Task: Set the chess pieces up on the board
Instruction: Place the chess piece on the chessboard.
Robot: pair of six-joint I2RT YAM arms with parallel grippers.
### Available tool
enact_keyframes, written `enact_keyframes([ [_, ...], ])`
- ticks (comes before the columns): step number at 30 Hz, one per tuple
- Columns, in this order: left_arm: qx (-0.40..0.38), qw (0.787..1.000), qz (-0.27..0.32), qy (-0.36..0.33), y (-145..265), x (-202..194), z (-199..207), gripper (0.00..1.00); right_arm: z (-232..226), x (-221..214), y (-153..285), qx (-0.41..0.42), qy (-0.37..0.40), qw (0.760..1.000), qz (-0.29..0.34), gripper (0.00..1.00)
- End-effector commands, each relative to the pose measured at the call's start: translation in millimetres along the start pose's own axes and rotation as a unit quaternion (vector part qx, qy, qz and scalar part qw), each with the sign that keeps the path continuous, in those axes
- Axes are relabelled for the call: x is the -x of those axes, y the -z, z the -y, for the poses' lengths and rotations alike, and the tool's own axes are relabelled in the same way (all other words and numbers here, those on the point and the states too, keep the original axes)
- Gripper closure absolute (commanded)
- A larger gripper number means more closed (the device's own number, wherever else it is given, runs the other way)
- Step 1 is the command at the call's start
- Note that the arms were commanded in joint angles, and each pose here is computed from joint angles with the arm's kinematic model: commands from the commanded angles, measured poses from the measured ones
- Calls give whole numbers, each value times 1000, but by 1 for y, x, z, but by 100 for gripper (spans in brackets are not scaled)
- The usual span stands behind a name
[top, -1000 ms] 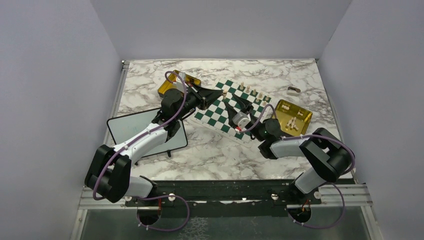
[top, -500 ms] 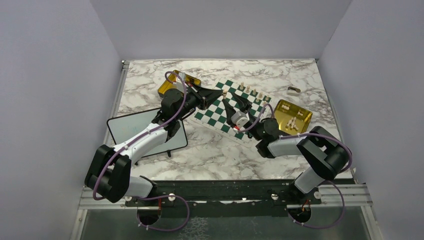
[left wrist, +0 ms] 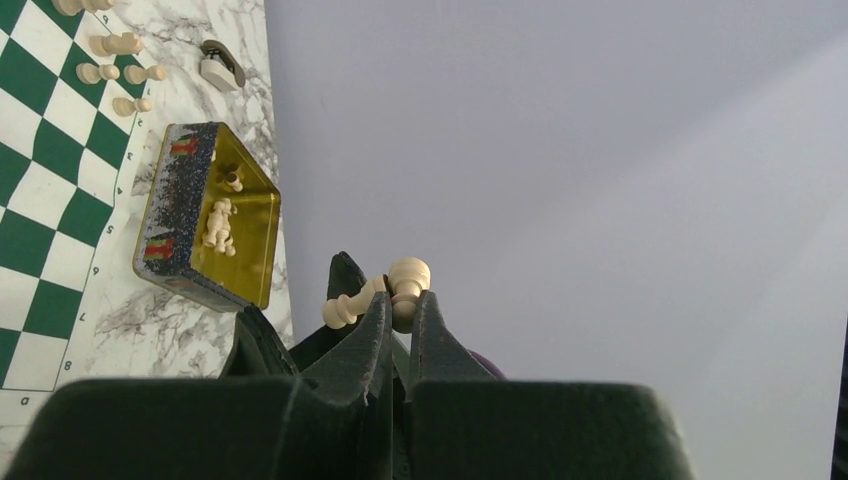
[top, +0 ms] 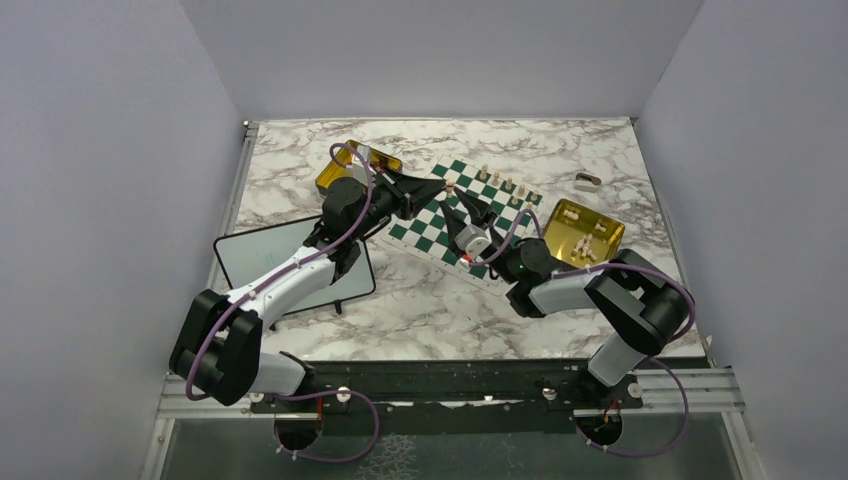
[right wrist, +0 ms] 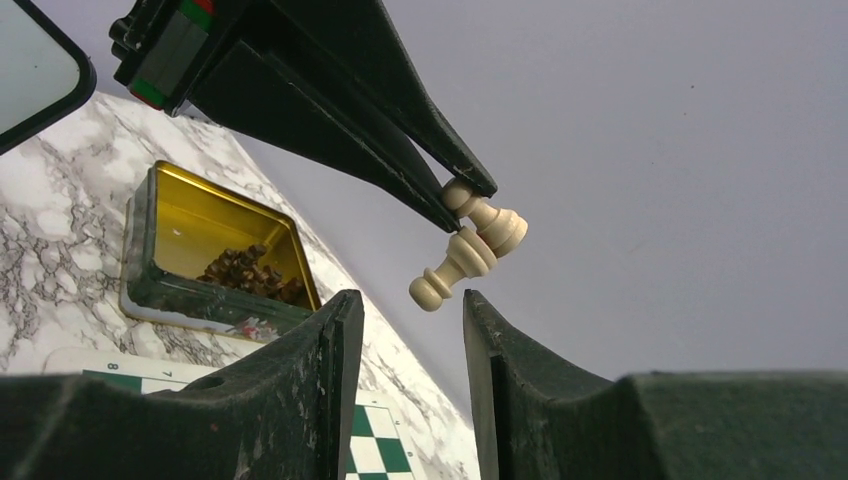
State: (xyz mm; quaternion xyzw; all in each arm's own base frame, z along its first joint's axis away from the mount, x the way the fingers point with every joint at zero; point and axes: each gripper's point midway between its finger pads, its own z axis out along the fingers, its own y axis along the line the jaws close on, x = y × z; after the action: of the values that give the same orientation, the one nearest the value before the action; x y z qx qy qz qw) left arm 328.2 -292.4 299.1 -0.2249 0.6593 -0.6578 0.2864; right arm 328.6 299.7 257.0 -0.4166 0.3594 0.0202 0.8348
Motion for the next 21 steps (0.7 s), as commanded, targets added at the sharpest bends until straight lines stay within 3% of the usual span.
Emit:
enact_keyframes([
  [1,-11,1000,15,1,5,4,8,100,33,31,-6,-75,3,996,55,55],
  [21,-3,1000,22,8,6,6,0,100,37,32,-1,-95,1,994,56,64],
])
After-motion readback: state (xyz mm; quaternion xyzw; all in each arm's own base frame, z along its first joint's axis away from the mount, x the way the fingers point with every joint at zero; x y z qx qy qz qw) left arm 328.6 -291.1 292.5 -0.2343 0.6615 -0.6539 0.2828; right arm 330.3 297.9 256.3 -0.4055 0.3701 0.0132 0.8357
